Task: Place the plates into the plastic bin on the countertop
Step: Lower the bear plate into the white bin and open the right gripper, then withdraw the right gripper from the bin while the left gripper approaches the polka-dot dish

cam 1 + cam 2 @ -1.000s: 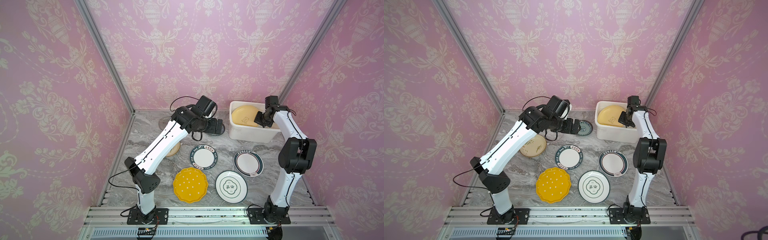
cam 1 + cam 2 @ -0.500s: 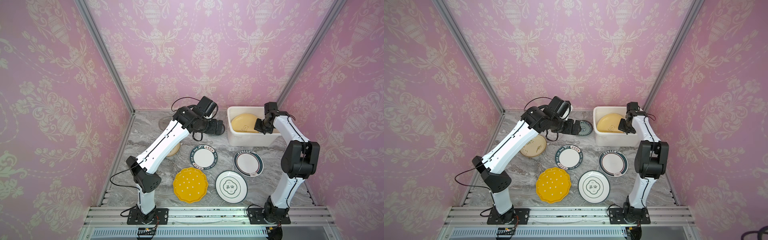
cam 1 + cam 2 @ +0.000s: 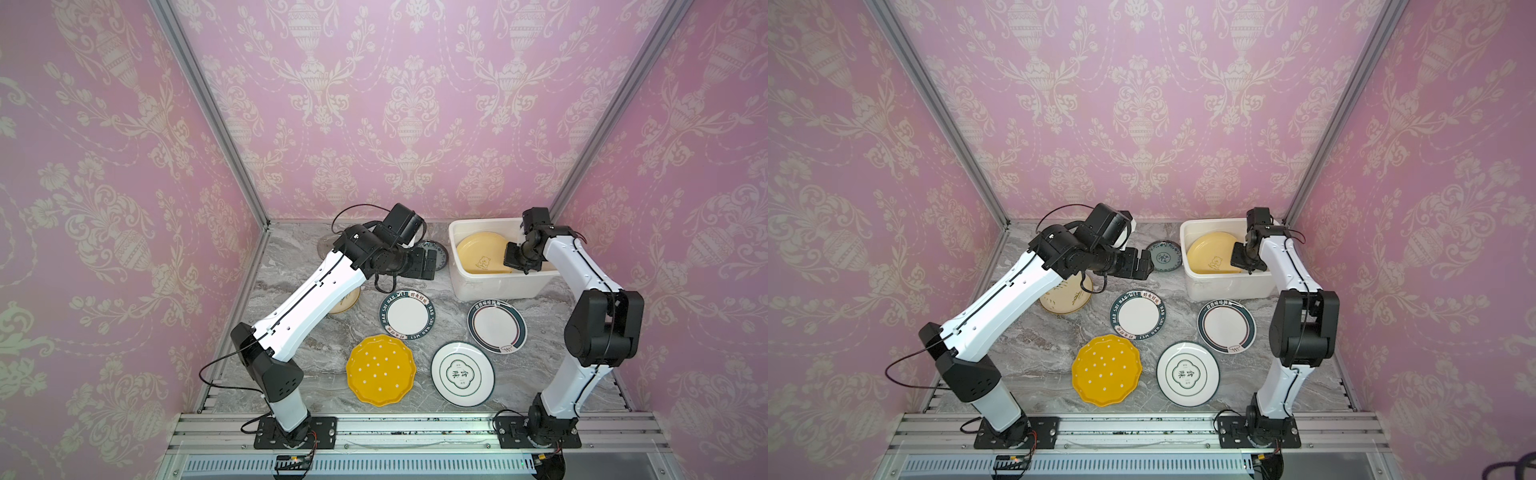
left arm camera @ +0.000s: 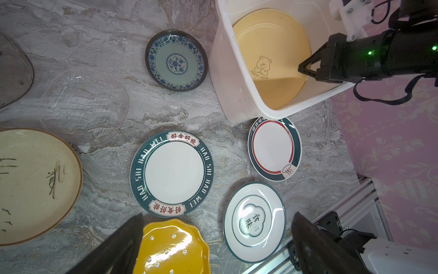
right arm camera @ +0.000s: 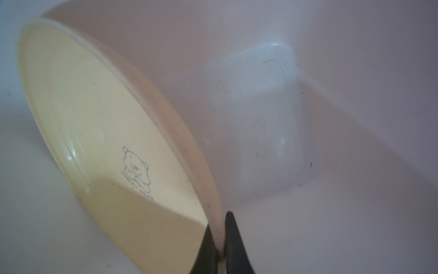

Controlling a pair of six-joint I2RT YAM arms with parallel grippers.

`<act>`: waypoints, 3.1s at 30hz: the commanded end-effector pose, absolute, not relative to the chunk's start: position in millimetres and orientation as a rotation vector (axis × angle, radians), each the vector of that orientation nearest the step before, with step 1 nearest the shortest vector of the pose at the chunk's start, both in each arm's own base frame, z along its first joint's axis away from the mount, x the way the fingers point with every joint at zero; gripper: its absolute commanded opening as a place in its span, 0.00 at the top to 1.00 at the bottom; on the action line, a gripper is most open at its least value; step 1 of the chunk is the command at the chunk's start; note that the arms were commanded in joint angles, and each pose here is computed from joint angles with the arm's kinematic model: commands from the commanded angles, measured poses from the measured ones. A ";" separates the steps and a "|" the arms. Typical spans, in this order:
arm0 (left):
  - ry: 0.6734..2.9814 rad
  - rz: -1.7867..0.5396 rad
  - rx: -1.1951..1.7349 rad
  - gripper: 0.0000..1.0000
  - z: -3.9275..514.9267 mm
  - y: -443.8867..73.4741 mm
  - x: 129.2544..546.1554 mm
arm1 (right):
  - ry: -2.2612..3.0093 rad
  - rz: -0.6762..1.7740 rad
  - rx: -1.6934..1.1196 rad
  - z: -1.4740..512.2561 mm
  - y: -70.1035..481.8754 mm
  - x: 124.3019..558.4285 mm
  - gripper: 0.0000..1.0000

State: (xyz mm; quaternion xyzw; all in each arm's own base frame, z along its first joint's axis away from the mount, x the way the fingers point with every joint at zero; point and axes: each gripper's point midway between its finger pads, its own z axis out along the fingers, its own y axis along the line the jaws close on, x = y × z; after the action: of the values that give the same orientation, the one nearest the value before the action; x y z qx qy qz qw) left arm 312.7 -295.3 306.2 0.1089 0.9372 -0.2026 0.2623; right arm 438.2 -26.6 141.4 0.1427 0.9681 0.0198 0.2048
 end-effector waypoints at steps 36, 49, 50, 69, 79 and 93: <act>2.551 -0.510 0.237 0.01 286.9 -288.1 328.7 | 2.863 -0.099 0.351 90.3 -37.9 446.2 0.55; 2.498 -0.485 0.105 0.01 294.5 -263.1 333.1 | 2.700 -0.018 0.386 161.3 -32.5 459.2 0.16; 2.489 -0.485 0.088 0.01 296.8 -258.5 332.6 | 2.669 0.004 0.387 173.5 -29.7 458.4 0.03; 2.512 -0.596 -0.625 0.01 245.5 -123.9 236.2 | 2.438 0.558 0.166 297.3 95.4 333.9 0.00; 2.839 -0.658 -0.536 0.01 168.2 -128.8 168.4 | 2.587 0.828 0.140 230.8 187.6 227.4 0.04; 2.876 -0.670 -0.448 0.01 124.5 -123.3 145.9 | 2.722 1.039 0.207 122.8 280.0 178.7 0.09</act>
State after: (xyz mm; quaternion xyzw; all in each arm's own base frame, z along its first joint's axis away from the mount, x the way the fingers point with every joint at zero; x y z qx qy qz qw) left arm 144.4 -119.3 127.4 -0.1717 0.9586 -0.2136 0.0772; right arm 165.1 260.8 119.9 0.0278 0.9457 0.3092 0.0964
